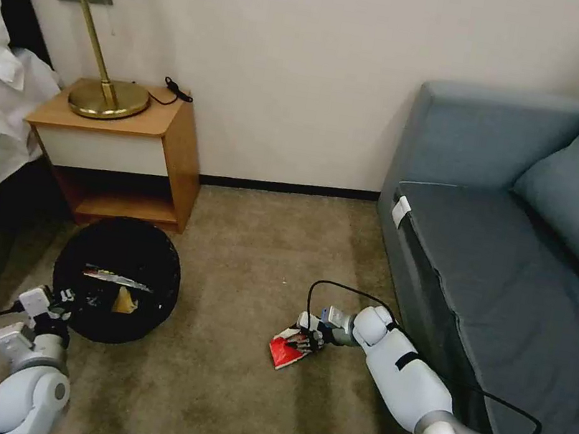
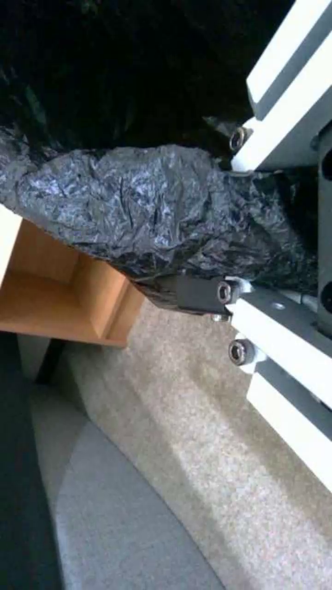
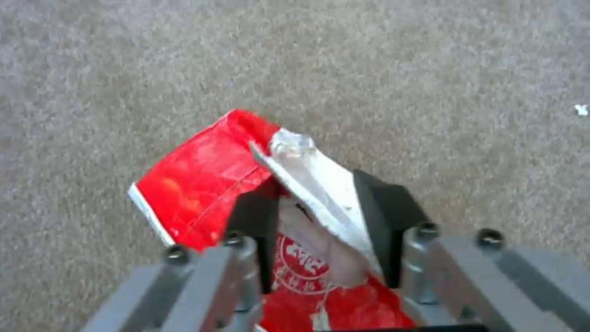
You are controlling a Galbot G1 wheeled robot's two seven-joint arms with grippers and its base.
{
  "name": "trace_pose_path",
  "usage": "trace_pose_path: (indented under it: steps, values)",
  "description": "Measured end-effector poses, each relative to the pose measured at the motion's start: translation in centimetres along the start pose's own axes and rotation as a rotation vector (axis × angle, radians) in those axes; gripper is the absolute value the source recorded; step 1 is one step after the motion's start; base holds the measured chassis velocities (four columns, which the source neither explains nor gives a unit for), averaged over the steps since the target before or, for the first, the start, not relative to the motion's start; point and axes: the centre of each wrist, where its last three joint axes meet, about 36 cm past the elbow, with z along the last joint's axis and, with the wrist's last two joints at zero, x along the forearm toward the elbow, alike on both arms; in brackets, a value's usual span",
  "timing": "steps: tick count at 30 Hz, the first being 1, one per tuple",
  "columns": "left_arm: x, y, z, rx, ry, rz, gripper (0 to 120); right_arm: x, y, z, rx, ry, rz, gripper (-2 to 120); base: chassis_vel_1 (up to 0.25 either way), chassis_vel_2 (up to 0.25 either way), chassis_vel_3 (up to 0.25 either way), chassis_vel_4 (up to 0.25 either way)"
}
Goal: Pick up the trash bin, then pick up the garbage on the floor and place it into the trash bin.
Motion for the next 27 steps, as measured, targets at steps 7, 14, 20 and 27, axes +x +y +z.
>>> trace_pose_path:
  steps: [7,14,20,27]
  values:
    - [0.0,-0.1,0.0,0.002,-0.002,0.002,3,0.0,0.1,0.1,-0.006,-0.016,0.012,9,0.000,0.000,0.000,0.000]
    - [0.2,-0.1,-0.1,0.001,-0.003,0.004,3,0.1,0.0,-0.3,-0.014,-0.041,0.024,0,0.000,0.000,0.000,0.000]
    - [0.4,-0.1,-0.2,0.000,-0.008,0.006,3,0.3,-0.5,-2.1,-0.041,-0.143,0.070,0,0.000,0.000,0.000,0.000]
    - [0.5,0.0,-0.2,-0.003,-0.018,0.009,3,-1.7,0.4,-6.7,-0.055,-0.375,0.186,0,0.000,0.000,0.000,0.000]
